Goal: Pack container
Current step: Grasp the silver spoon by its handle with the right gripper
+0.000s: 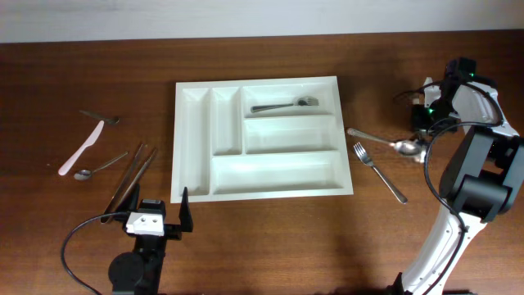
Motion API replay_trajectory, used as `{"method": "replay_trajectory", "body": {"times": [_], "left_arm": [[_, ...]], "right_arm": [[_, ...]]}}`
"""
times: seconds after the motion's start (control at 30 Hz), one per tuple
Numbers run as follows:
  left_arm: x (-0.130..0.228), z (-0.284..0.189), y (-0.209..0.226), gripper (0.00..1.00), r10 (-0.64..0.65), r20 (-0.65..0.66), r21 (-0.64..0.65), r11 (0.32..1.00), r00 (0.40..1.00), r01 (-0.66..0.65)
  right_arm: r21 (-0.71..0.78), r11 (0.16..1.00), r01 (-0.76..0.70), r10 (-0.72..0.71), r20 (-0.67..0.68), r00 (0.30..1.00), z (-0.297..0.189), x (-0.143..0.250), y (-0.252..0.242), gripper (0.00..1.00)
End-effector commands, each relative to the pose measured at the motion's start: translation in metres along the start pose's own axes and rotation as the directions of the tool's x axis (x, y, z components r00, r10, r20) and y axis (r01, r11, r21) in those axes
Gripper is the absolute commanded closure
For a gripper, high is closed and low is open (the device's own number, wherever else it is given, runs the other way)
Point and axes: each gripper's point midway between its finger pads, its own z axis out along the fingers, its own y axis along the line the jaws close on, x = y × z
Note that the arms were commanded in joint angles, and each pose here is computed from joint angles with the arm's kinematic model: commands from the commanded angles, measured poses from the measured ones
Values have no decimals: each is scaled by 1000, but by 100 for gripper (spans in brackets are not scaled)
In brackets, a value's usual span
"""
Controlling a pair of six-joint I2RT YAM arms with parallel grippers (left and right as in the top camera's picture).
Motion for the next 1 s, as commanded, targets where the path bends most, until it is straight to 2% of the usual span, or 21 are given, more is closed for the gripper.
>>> {"method": "replay_trajectory", "body": {"times": [0.0, 0.4, 0.6, 0.73, 0.8, 0.97], "left_arm": [[2, 0, 0, 1, 18, 1, 1, 1000, 1000, -18], [2, 0, 0, 1, 18, 1, 1, 1000, 1000, -18], [2, 0, 0, 1, 18, 1, 1, 1000, 1000, -18], [2, 0, 0, 1, 18, 1, 1, 1000, 1000, -18], [2, 0, 0, 1, 18, 1, 1, 1000, 1000, -18], [2, 0, 0, 1, 18, 1, 1, 1000, 1000, -18]], "right_arm": [[-31, 999, -16, 15, -23, 1000, 11, 6, 4, 96], [-21, 998, -56, 56, 24, 998, 6, -8, 1, 96], [-14, 999, -52, 54, 90, 994, -28, -35, -3, 96], [-63, 997, -34, 45, 183, 982, -75, -65, 5, 96], [-139, 990, -8, 41, 230, 972, -101, -78, 20, 96], [-251, 966, 66, -5, 234, 972, -115, -78, 58, 96]]}}
